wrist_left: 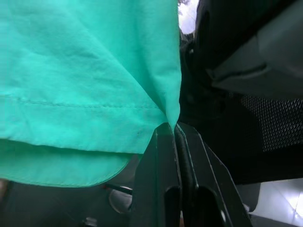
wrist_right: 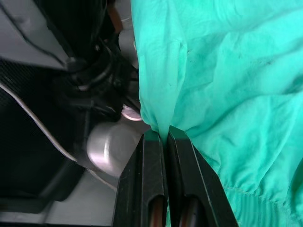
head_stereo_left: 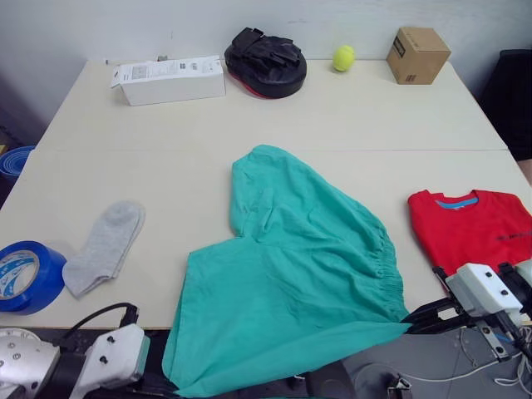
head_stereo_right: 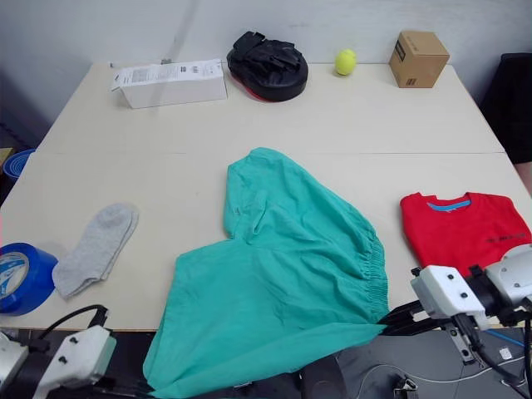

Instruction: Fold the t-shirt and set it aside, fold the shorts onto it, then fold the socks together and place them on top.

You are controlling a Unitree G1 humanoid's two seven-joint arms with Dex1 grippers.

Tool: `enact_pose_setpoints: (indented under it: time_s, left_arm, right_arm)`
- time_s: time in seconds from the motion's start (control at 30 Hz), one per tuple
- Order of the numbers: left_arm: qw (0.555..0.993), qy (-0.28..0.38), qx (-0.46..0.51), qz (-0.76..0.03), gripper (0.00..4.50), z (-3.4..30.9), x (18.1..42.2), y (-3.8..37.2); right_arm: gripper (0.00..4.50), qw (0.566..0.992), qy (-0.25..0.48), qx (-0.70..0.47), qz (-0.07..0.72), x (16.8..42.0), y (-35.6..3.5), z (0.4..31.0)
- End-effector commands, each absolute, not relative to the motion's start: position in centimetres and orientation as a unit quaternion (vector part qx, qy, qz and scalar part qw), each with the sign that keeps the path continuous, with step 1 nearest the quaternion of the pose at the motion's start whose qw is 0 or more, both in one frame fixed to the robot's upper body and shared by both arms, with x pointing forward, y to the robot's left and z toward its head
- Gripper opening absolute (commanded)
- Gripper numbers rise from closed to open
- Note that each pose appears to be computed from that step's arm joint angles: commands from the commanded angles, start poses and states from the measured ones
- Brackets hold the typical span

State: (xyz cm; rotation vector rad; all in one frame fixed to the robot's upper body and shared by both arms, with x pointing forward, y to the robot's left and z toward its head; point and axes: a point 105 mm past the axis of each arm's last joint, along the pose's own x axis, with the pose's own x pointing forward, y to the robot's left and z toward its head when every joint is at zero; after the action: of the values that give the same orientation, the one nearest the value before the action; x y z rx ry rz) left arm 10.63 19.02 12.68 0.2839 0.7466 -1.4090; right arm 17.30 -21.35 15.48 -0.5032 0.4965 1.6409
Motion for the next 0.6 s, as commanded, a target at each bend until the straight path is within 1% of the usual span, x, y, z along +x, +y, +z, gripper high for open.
enact_pose_setpoints:
  time_s: [0.03, 0.17, 0.27, 0.4, 0.43, 0.6]
  left_arm:
    - [0.7, 0.321, 0.122, -0.626, 0.03, 14.7, 12.7, 19.6]
    - [0.744, 0.274, 0.144, -0.593, 0.03, 17.7, 17.5, 20.7]
    - [0.765, 0.236, 0.166, -0.575, 0.03, 20.0, 20.8, 21.2]
    - [0.796, 0.175, 0.203, -0.543, 0.03, 22.3, 25.7, 21.5]
    - [0.801, 0.165, 0.204, -0.538, 0.03, 22.7, 26.6, 21.4]
    - [0.815, 0.078, 0.277, -0.503, 0.03, 24.9, 33.3, 19.6]
  right_arm:
    - [0.0, 0.618, 0.225, -0.183, 0.73, 17.1, -21.3, 17.1]
    - [0.0, 0.656, 0.217, -0.144, 0.708, 18.4, -21.1, 17.9]
    - [0.0, 0.678, 0.22, -0.109, 0.693, 19.0, -21.1, 18.2]
    - [0.0, 0.72, 0.205, -0.07, 0.659, 20.4, -21.1, 18.5]
    - [0.0, 0.729, 0.201, -0.064, 0.651, 20.8, -21.0, 18.5]
    - [0.0, 0.783, 0.174, -0.046, 0.595, 23.0, -21.0, 18.3]
